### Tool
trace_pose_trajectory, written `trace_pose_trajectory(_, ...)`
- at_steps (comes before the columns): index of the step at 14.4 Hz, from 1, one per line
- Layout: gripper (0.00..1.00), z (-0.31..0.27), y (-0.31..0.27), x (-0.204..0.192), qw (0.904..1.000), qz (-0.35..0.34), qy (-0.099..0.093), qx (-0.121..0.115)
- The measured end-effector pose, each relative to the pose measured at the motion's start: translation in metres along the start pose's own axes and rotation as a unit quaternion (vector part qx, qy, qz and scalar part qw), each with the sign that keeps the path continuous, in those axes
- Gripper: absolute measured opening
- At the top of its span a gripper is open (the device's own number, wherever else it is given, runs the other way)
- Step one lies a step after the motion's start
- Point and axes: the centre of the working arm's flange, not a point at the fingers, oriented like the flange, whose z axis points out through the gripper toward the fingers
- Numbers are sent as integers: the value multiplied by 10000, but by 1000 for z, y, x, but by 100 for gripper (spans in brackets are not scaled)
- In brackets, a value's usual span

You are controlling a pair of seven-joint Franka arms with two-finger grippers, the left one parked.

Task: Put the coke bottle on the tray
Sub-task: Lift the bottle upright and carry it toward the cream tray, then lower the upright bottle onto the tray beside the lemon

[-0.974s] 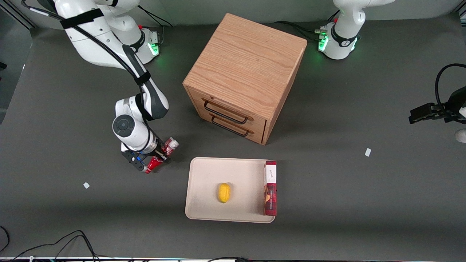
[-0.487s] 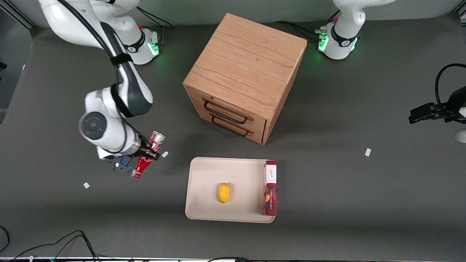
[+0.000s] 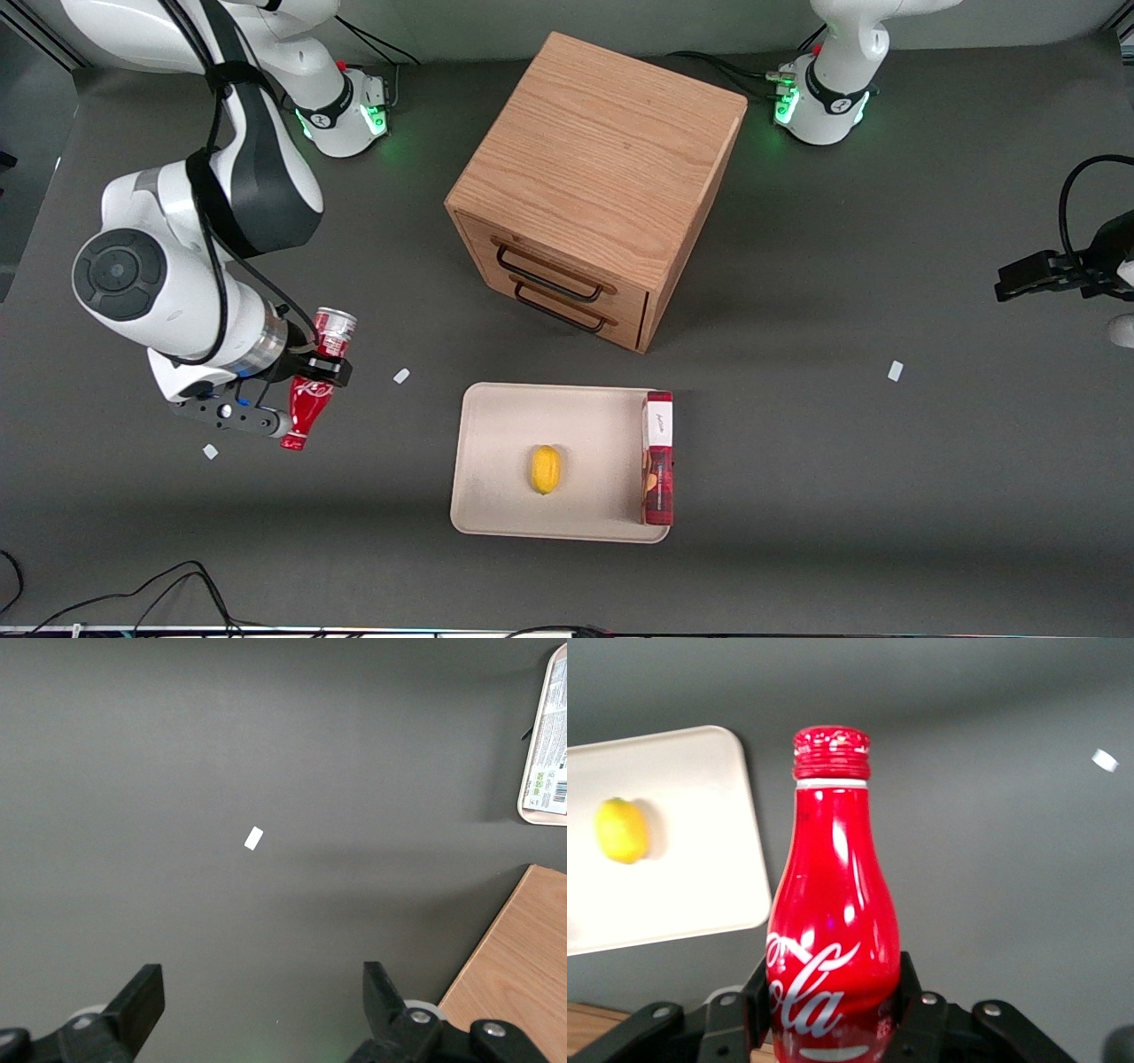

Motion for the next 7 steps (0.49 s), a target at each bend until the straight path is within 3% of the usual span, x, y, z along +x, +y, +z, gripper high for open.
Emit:
trace_pose_trajectory(3, 56, 16, -53, 8, 9985, -490, 156, 164)
trace_pose_trajectory(7, 56, 82, -103, 27, 9932, -886, 512, 558)
